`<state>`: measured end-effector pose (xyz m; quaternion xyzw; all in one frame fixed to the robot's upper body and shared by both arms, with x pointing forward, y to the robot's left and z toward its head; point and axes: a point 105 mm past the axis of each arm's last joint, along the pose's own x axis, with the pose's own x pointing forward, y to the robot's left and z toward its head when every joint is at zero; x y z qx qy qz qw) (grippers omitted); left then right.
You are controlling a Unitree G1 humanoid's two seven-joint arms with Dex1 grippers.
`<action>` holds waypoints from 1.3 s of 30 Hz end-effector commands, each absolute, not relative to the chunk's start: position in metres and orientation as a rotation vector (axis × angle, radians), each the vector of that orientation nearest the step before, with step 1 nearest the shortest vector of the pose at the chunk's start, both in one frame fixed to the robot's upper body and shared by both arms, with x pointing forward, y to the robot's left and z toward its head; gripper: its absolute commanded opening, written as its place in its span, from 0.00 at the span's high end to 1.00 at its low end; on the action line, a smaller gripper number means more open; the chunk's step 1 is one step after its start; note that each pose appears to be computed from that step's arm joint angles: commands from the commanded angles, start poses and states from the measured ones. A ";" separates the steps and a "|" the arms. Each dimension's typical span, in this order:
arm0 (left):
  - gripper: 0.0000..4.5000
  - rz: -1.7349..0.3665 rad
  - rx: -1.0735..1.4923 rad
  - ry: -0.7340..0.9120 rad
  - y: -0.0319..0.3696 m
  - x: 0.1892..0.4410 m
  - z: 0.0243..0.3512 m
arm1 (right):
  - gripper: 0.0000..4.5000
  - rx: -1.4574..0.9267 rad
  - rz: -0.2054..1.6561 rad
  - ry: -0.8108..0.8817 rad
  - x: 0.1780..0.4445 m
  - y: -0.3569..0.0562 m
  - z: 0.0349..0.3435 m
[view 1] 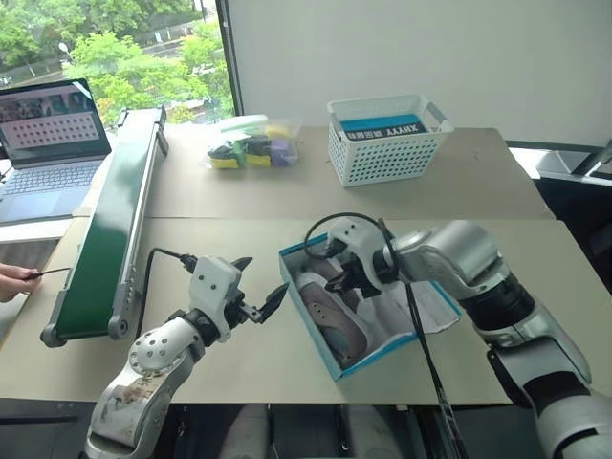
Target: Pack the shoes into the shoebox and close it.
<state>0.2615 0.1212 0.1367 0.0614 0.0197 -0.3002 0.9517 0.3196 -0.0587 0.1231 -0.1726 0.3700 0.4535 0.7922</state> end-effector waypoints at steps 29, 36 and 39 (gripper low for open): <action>0.00 -0.739 0.159 -0.001 0.114 0.269 0.150 | 0.98 0.059 0.872 0.801 0.229 -0.231 0.056; 0.00 -0.745 0.167 -0.001 0.114 0.265 0.152 | 0.98 0.223 0.342 0.687 0.259 -0.273 0.021; 0.00 -0.754 0.170 0.003 0.112 0.266 0.153 | 0.98 0.390 0.167 0.613 0.268 -0.279 0.014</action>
